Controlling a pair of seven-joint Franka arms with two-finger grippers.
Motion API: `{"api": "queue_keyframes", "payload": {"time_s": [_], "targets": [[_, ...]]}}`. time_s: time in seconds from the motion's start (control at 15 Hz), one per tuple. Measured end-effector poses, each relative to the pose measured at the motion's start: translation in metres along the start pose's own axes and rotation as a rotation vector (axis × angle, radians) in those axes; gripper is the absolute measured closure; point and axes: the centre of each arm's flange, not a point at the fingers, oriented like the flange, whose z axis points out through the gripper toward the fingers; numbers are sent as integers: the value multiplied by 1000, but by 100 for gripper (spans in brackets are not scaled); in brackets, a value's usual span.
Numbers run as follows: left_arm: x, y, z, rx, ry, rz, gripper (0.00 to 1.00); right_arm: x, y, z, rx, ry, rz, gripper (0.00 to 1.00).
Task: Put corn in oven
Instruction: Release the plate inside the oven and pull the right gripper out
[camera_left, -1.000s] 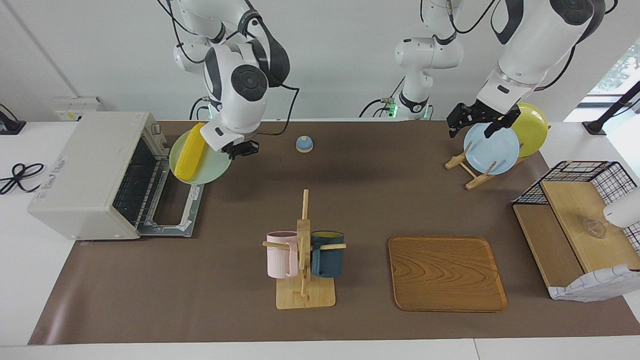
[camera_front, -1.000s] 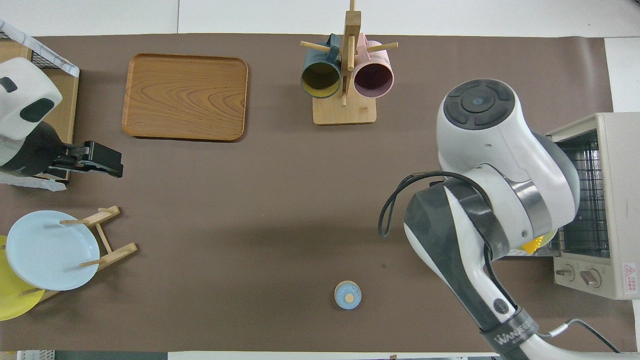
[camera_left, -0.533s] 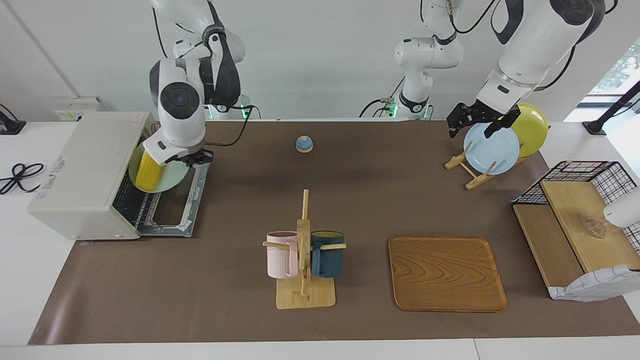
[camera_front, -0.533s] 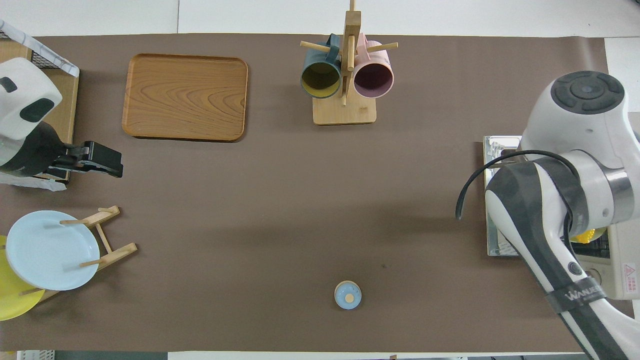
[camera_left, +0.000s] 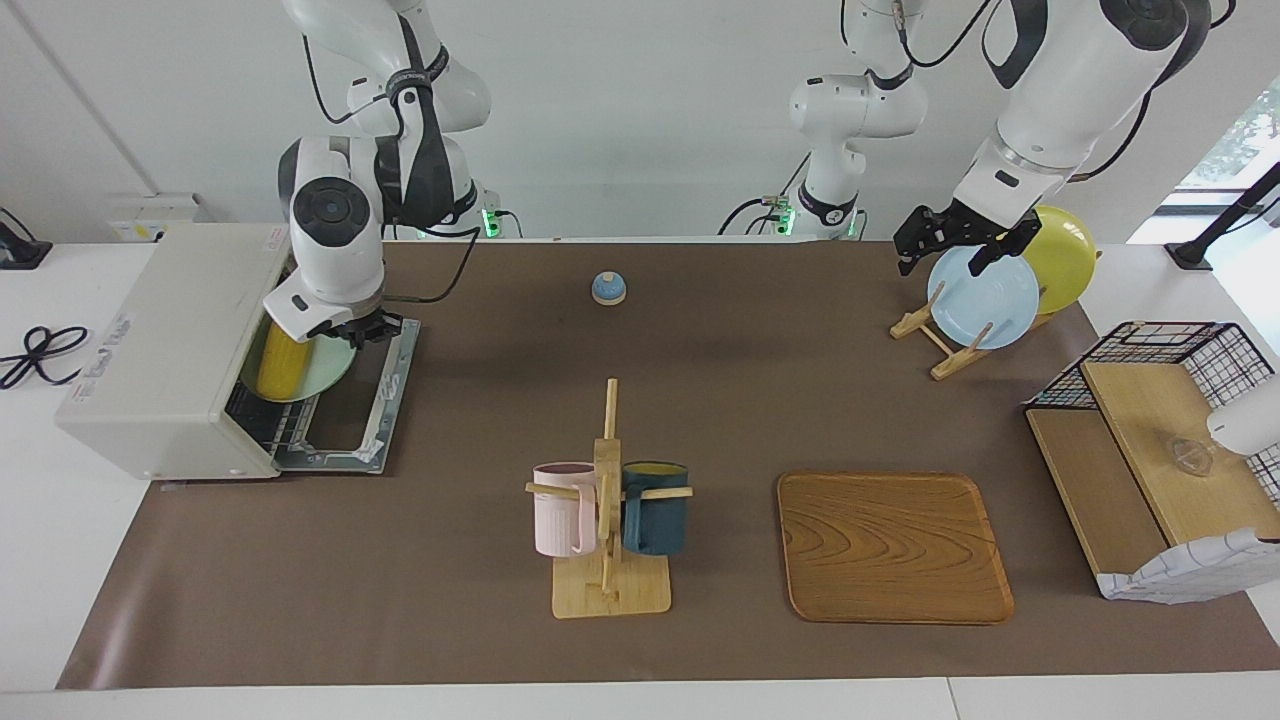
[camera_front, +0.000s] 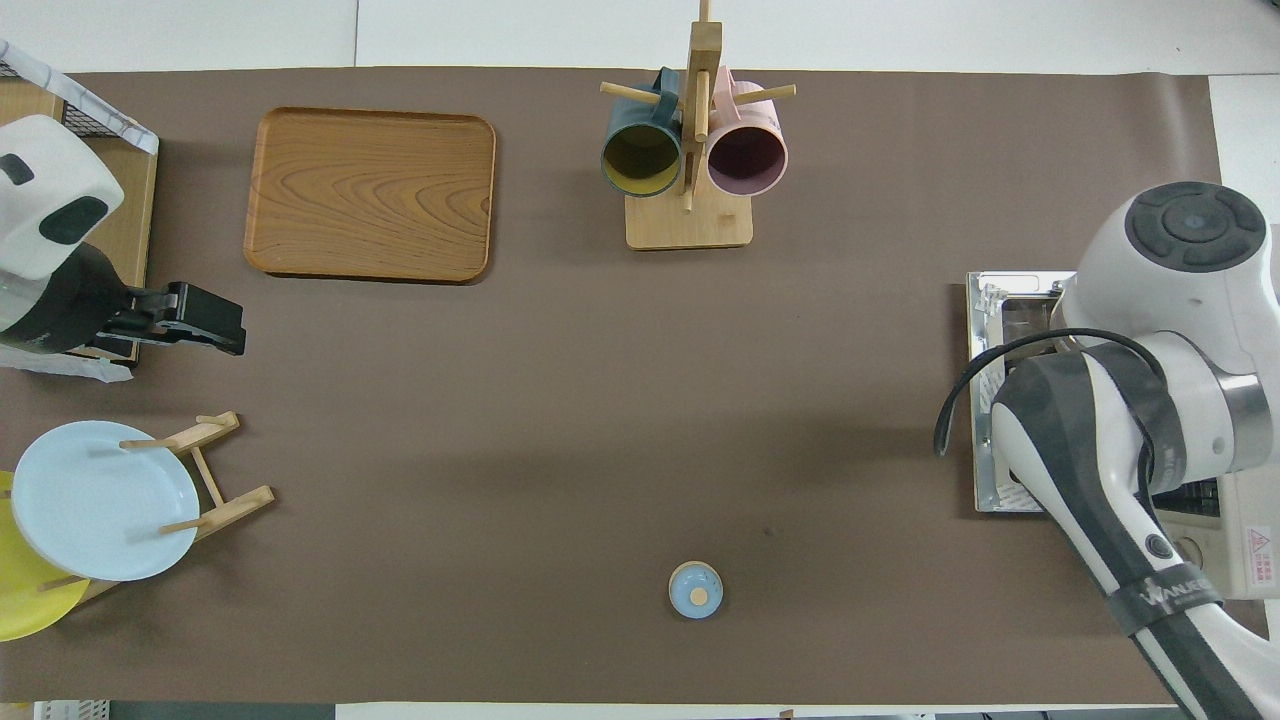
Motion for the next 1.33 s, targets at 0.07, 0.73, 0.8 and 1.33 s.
{"api": "queue_keyframes", "payload": {"time_s": [0.07,0.73,0.8,1.33], "targets": [[0,0,0,0,0,-1,0,0,10,6,7,3,-6,97],[0,-3,0,-1,0,-5,0,-9,52,39,37,32,-39,97],[0,-3,0,-1,0,-6,0,-10,54,42,40,43,-41,97],[0,-4,0,-1,0,-8,0,-14,50,52,65,42,-35,91]]}}
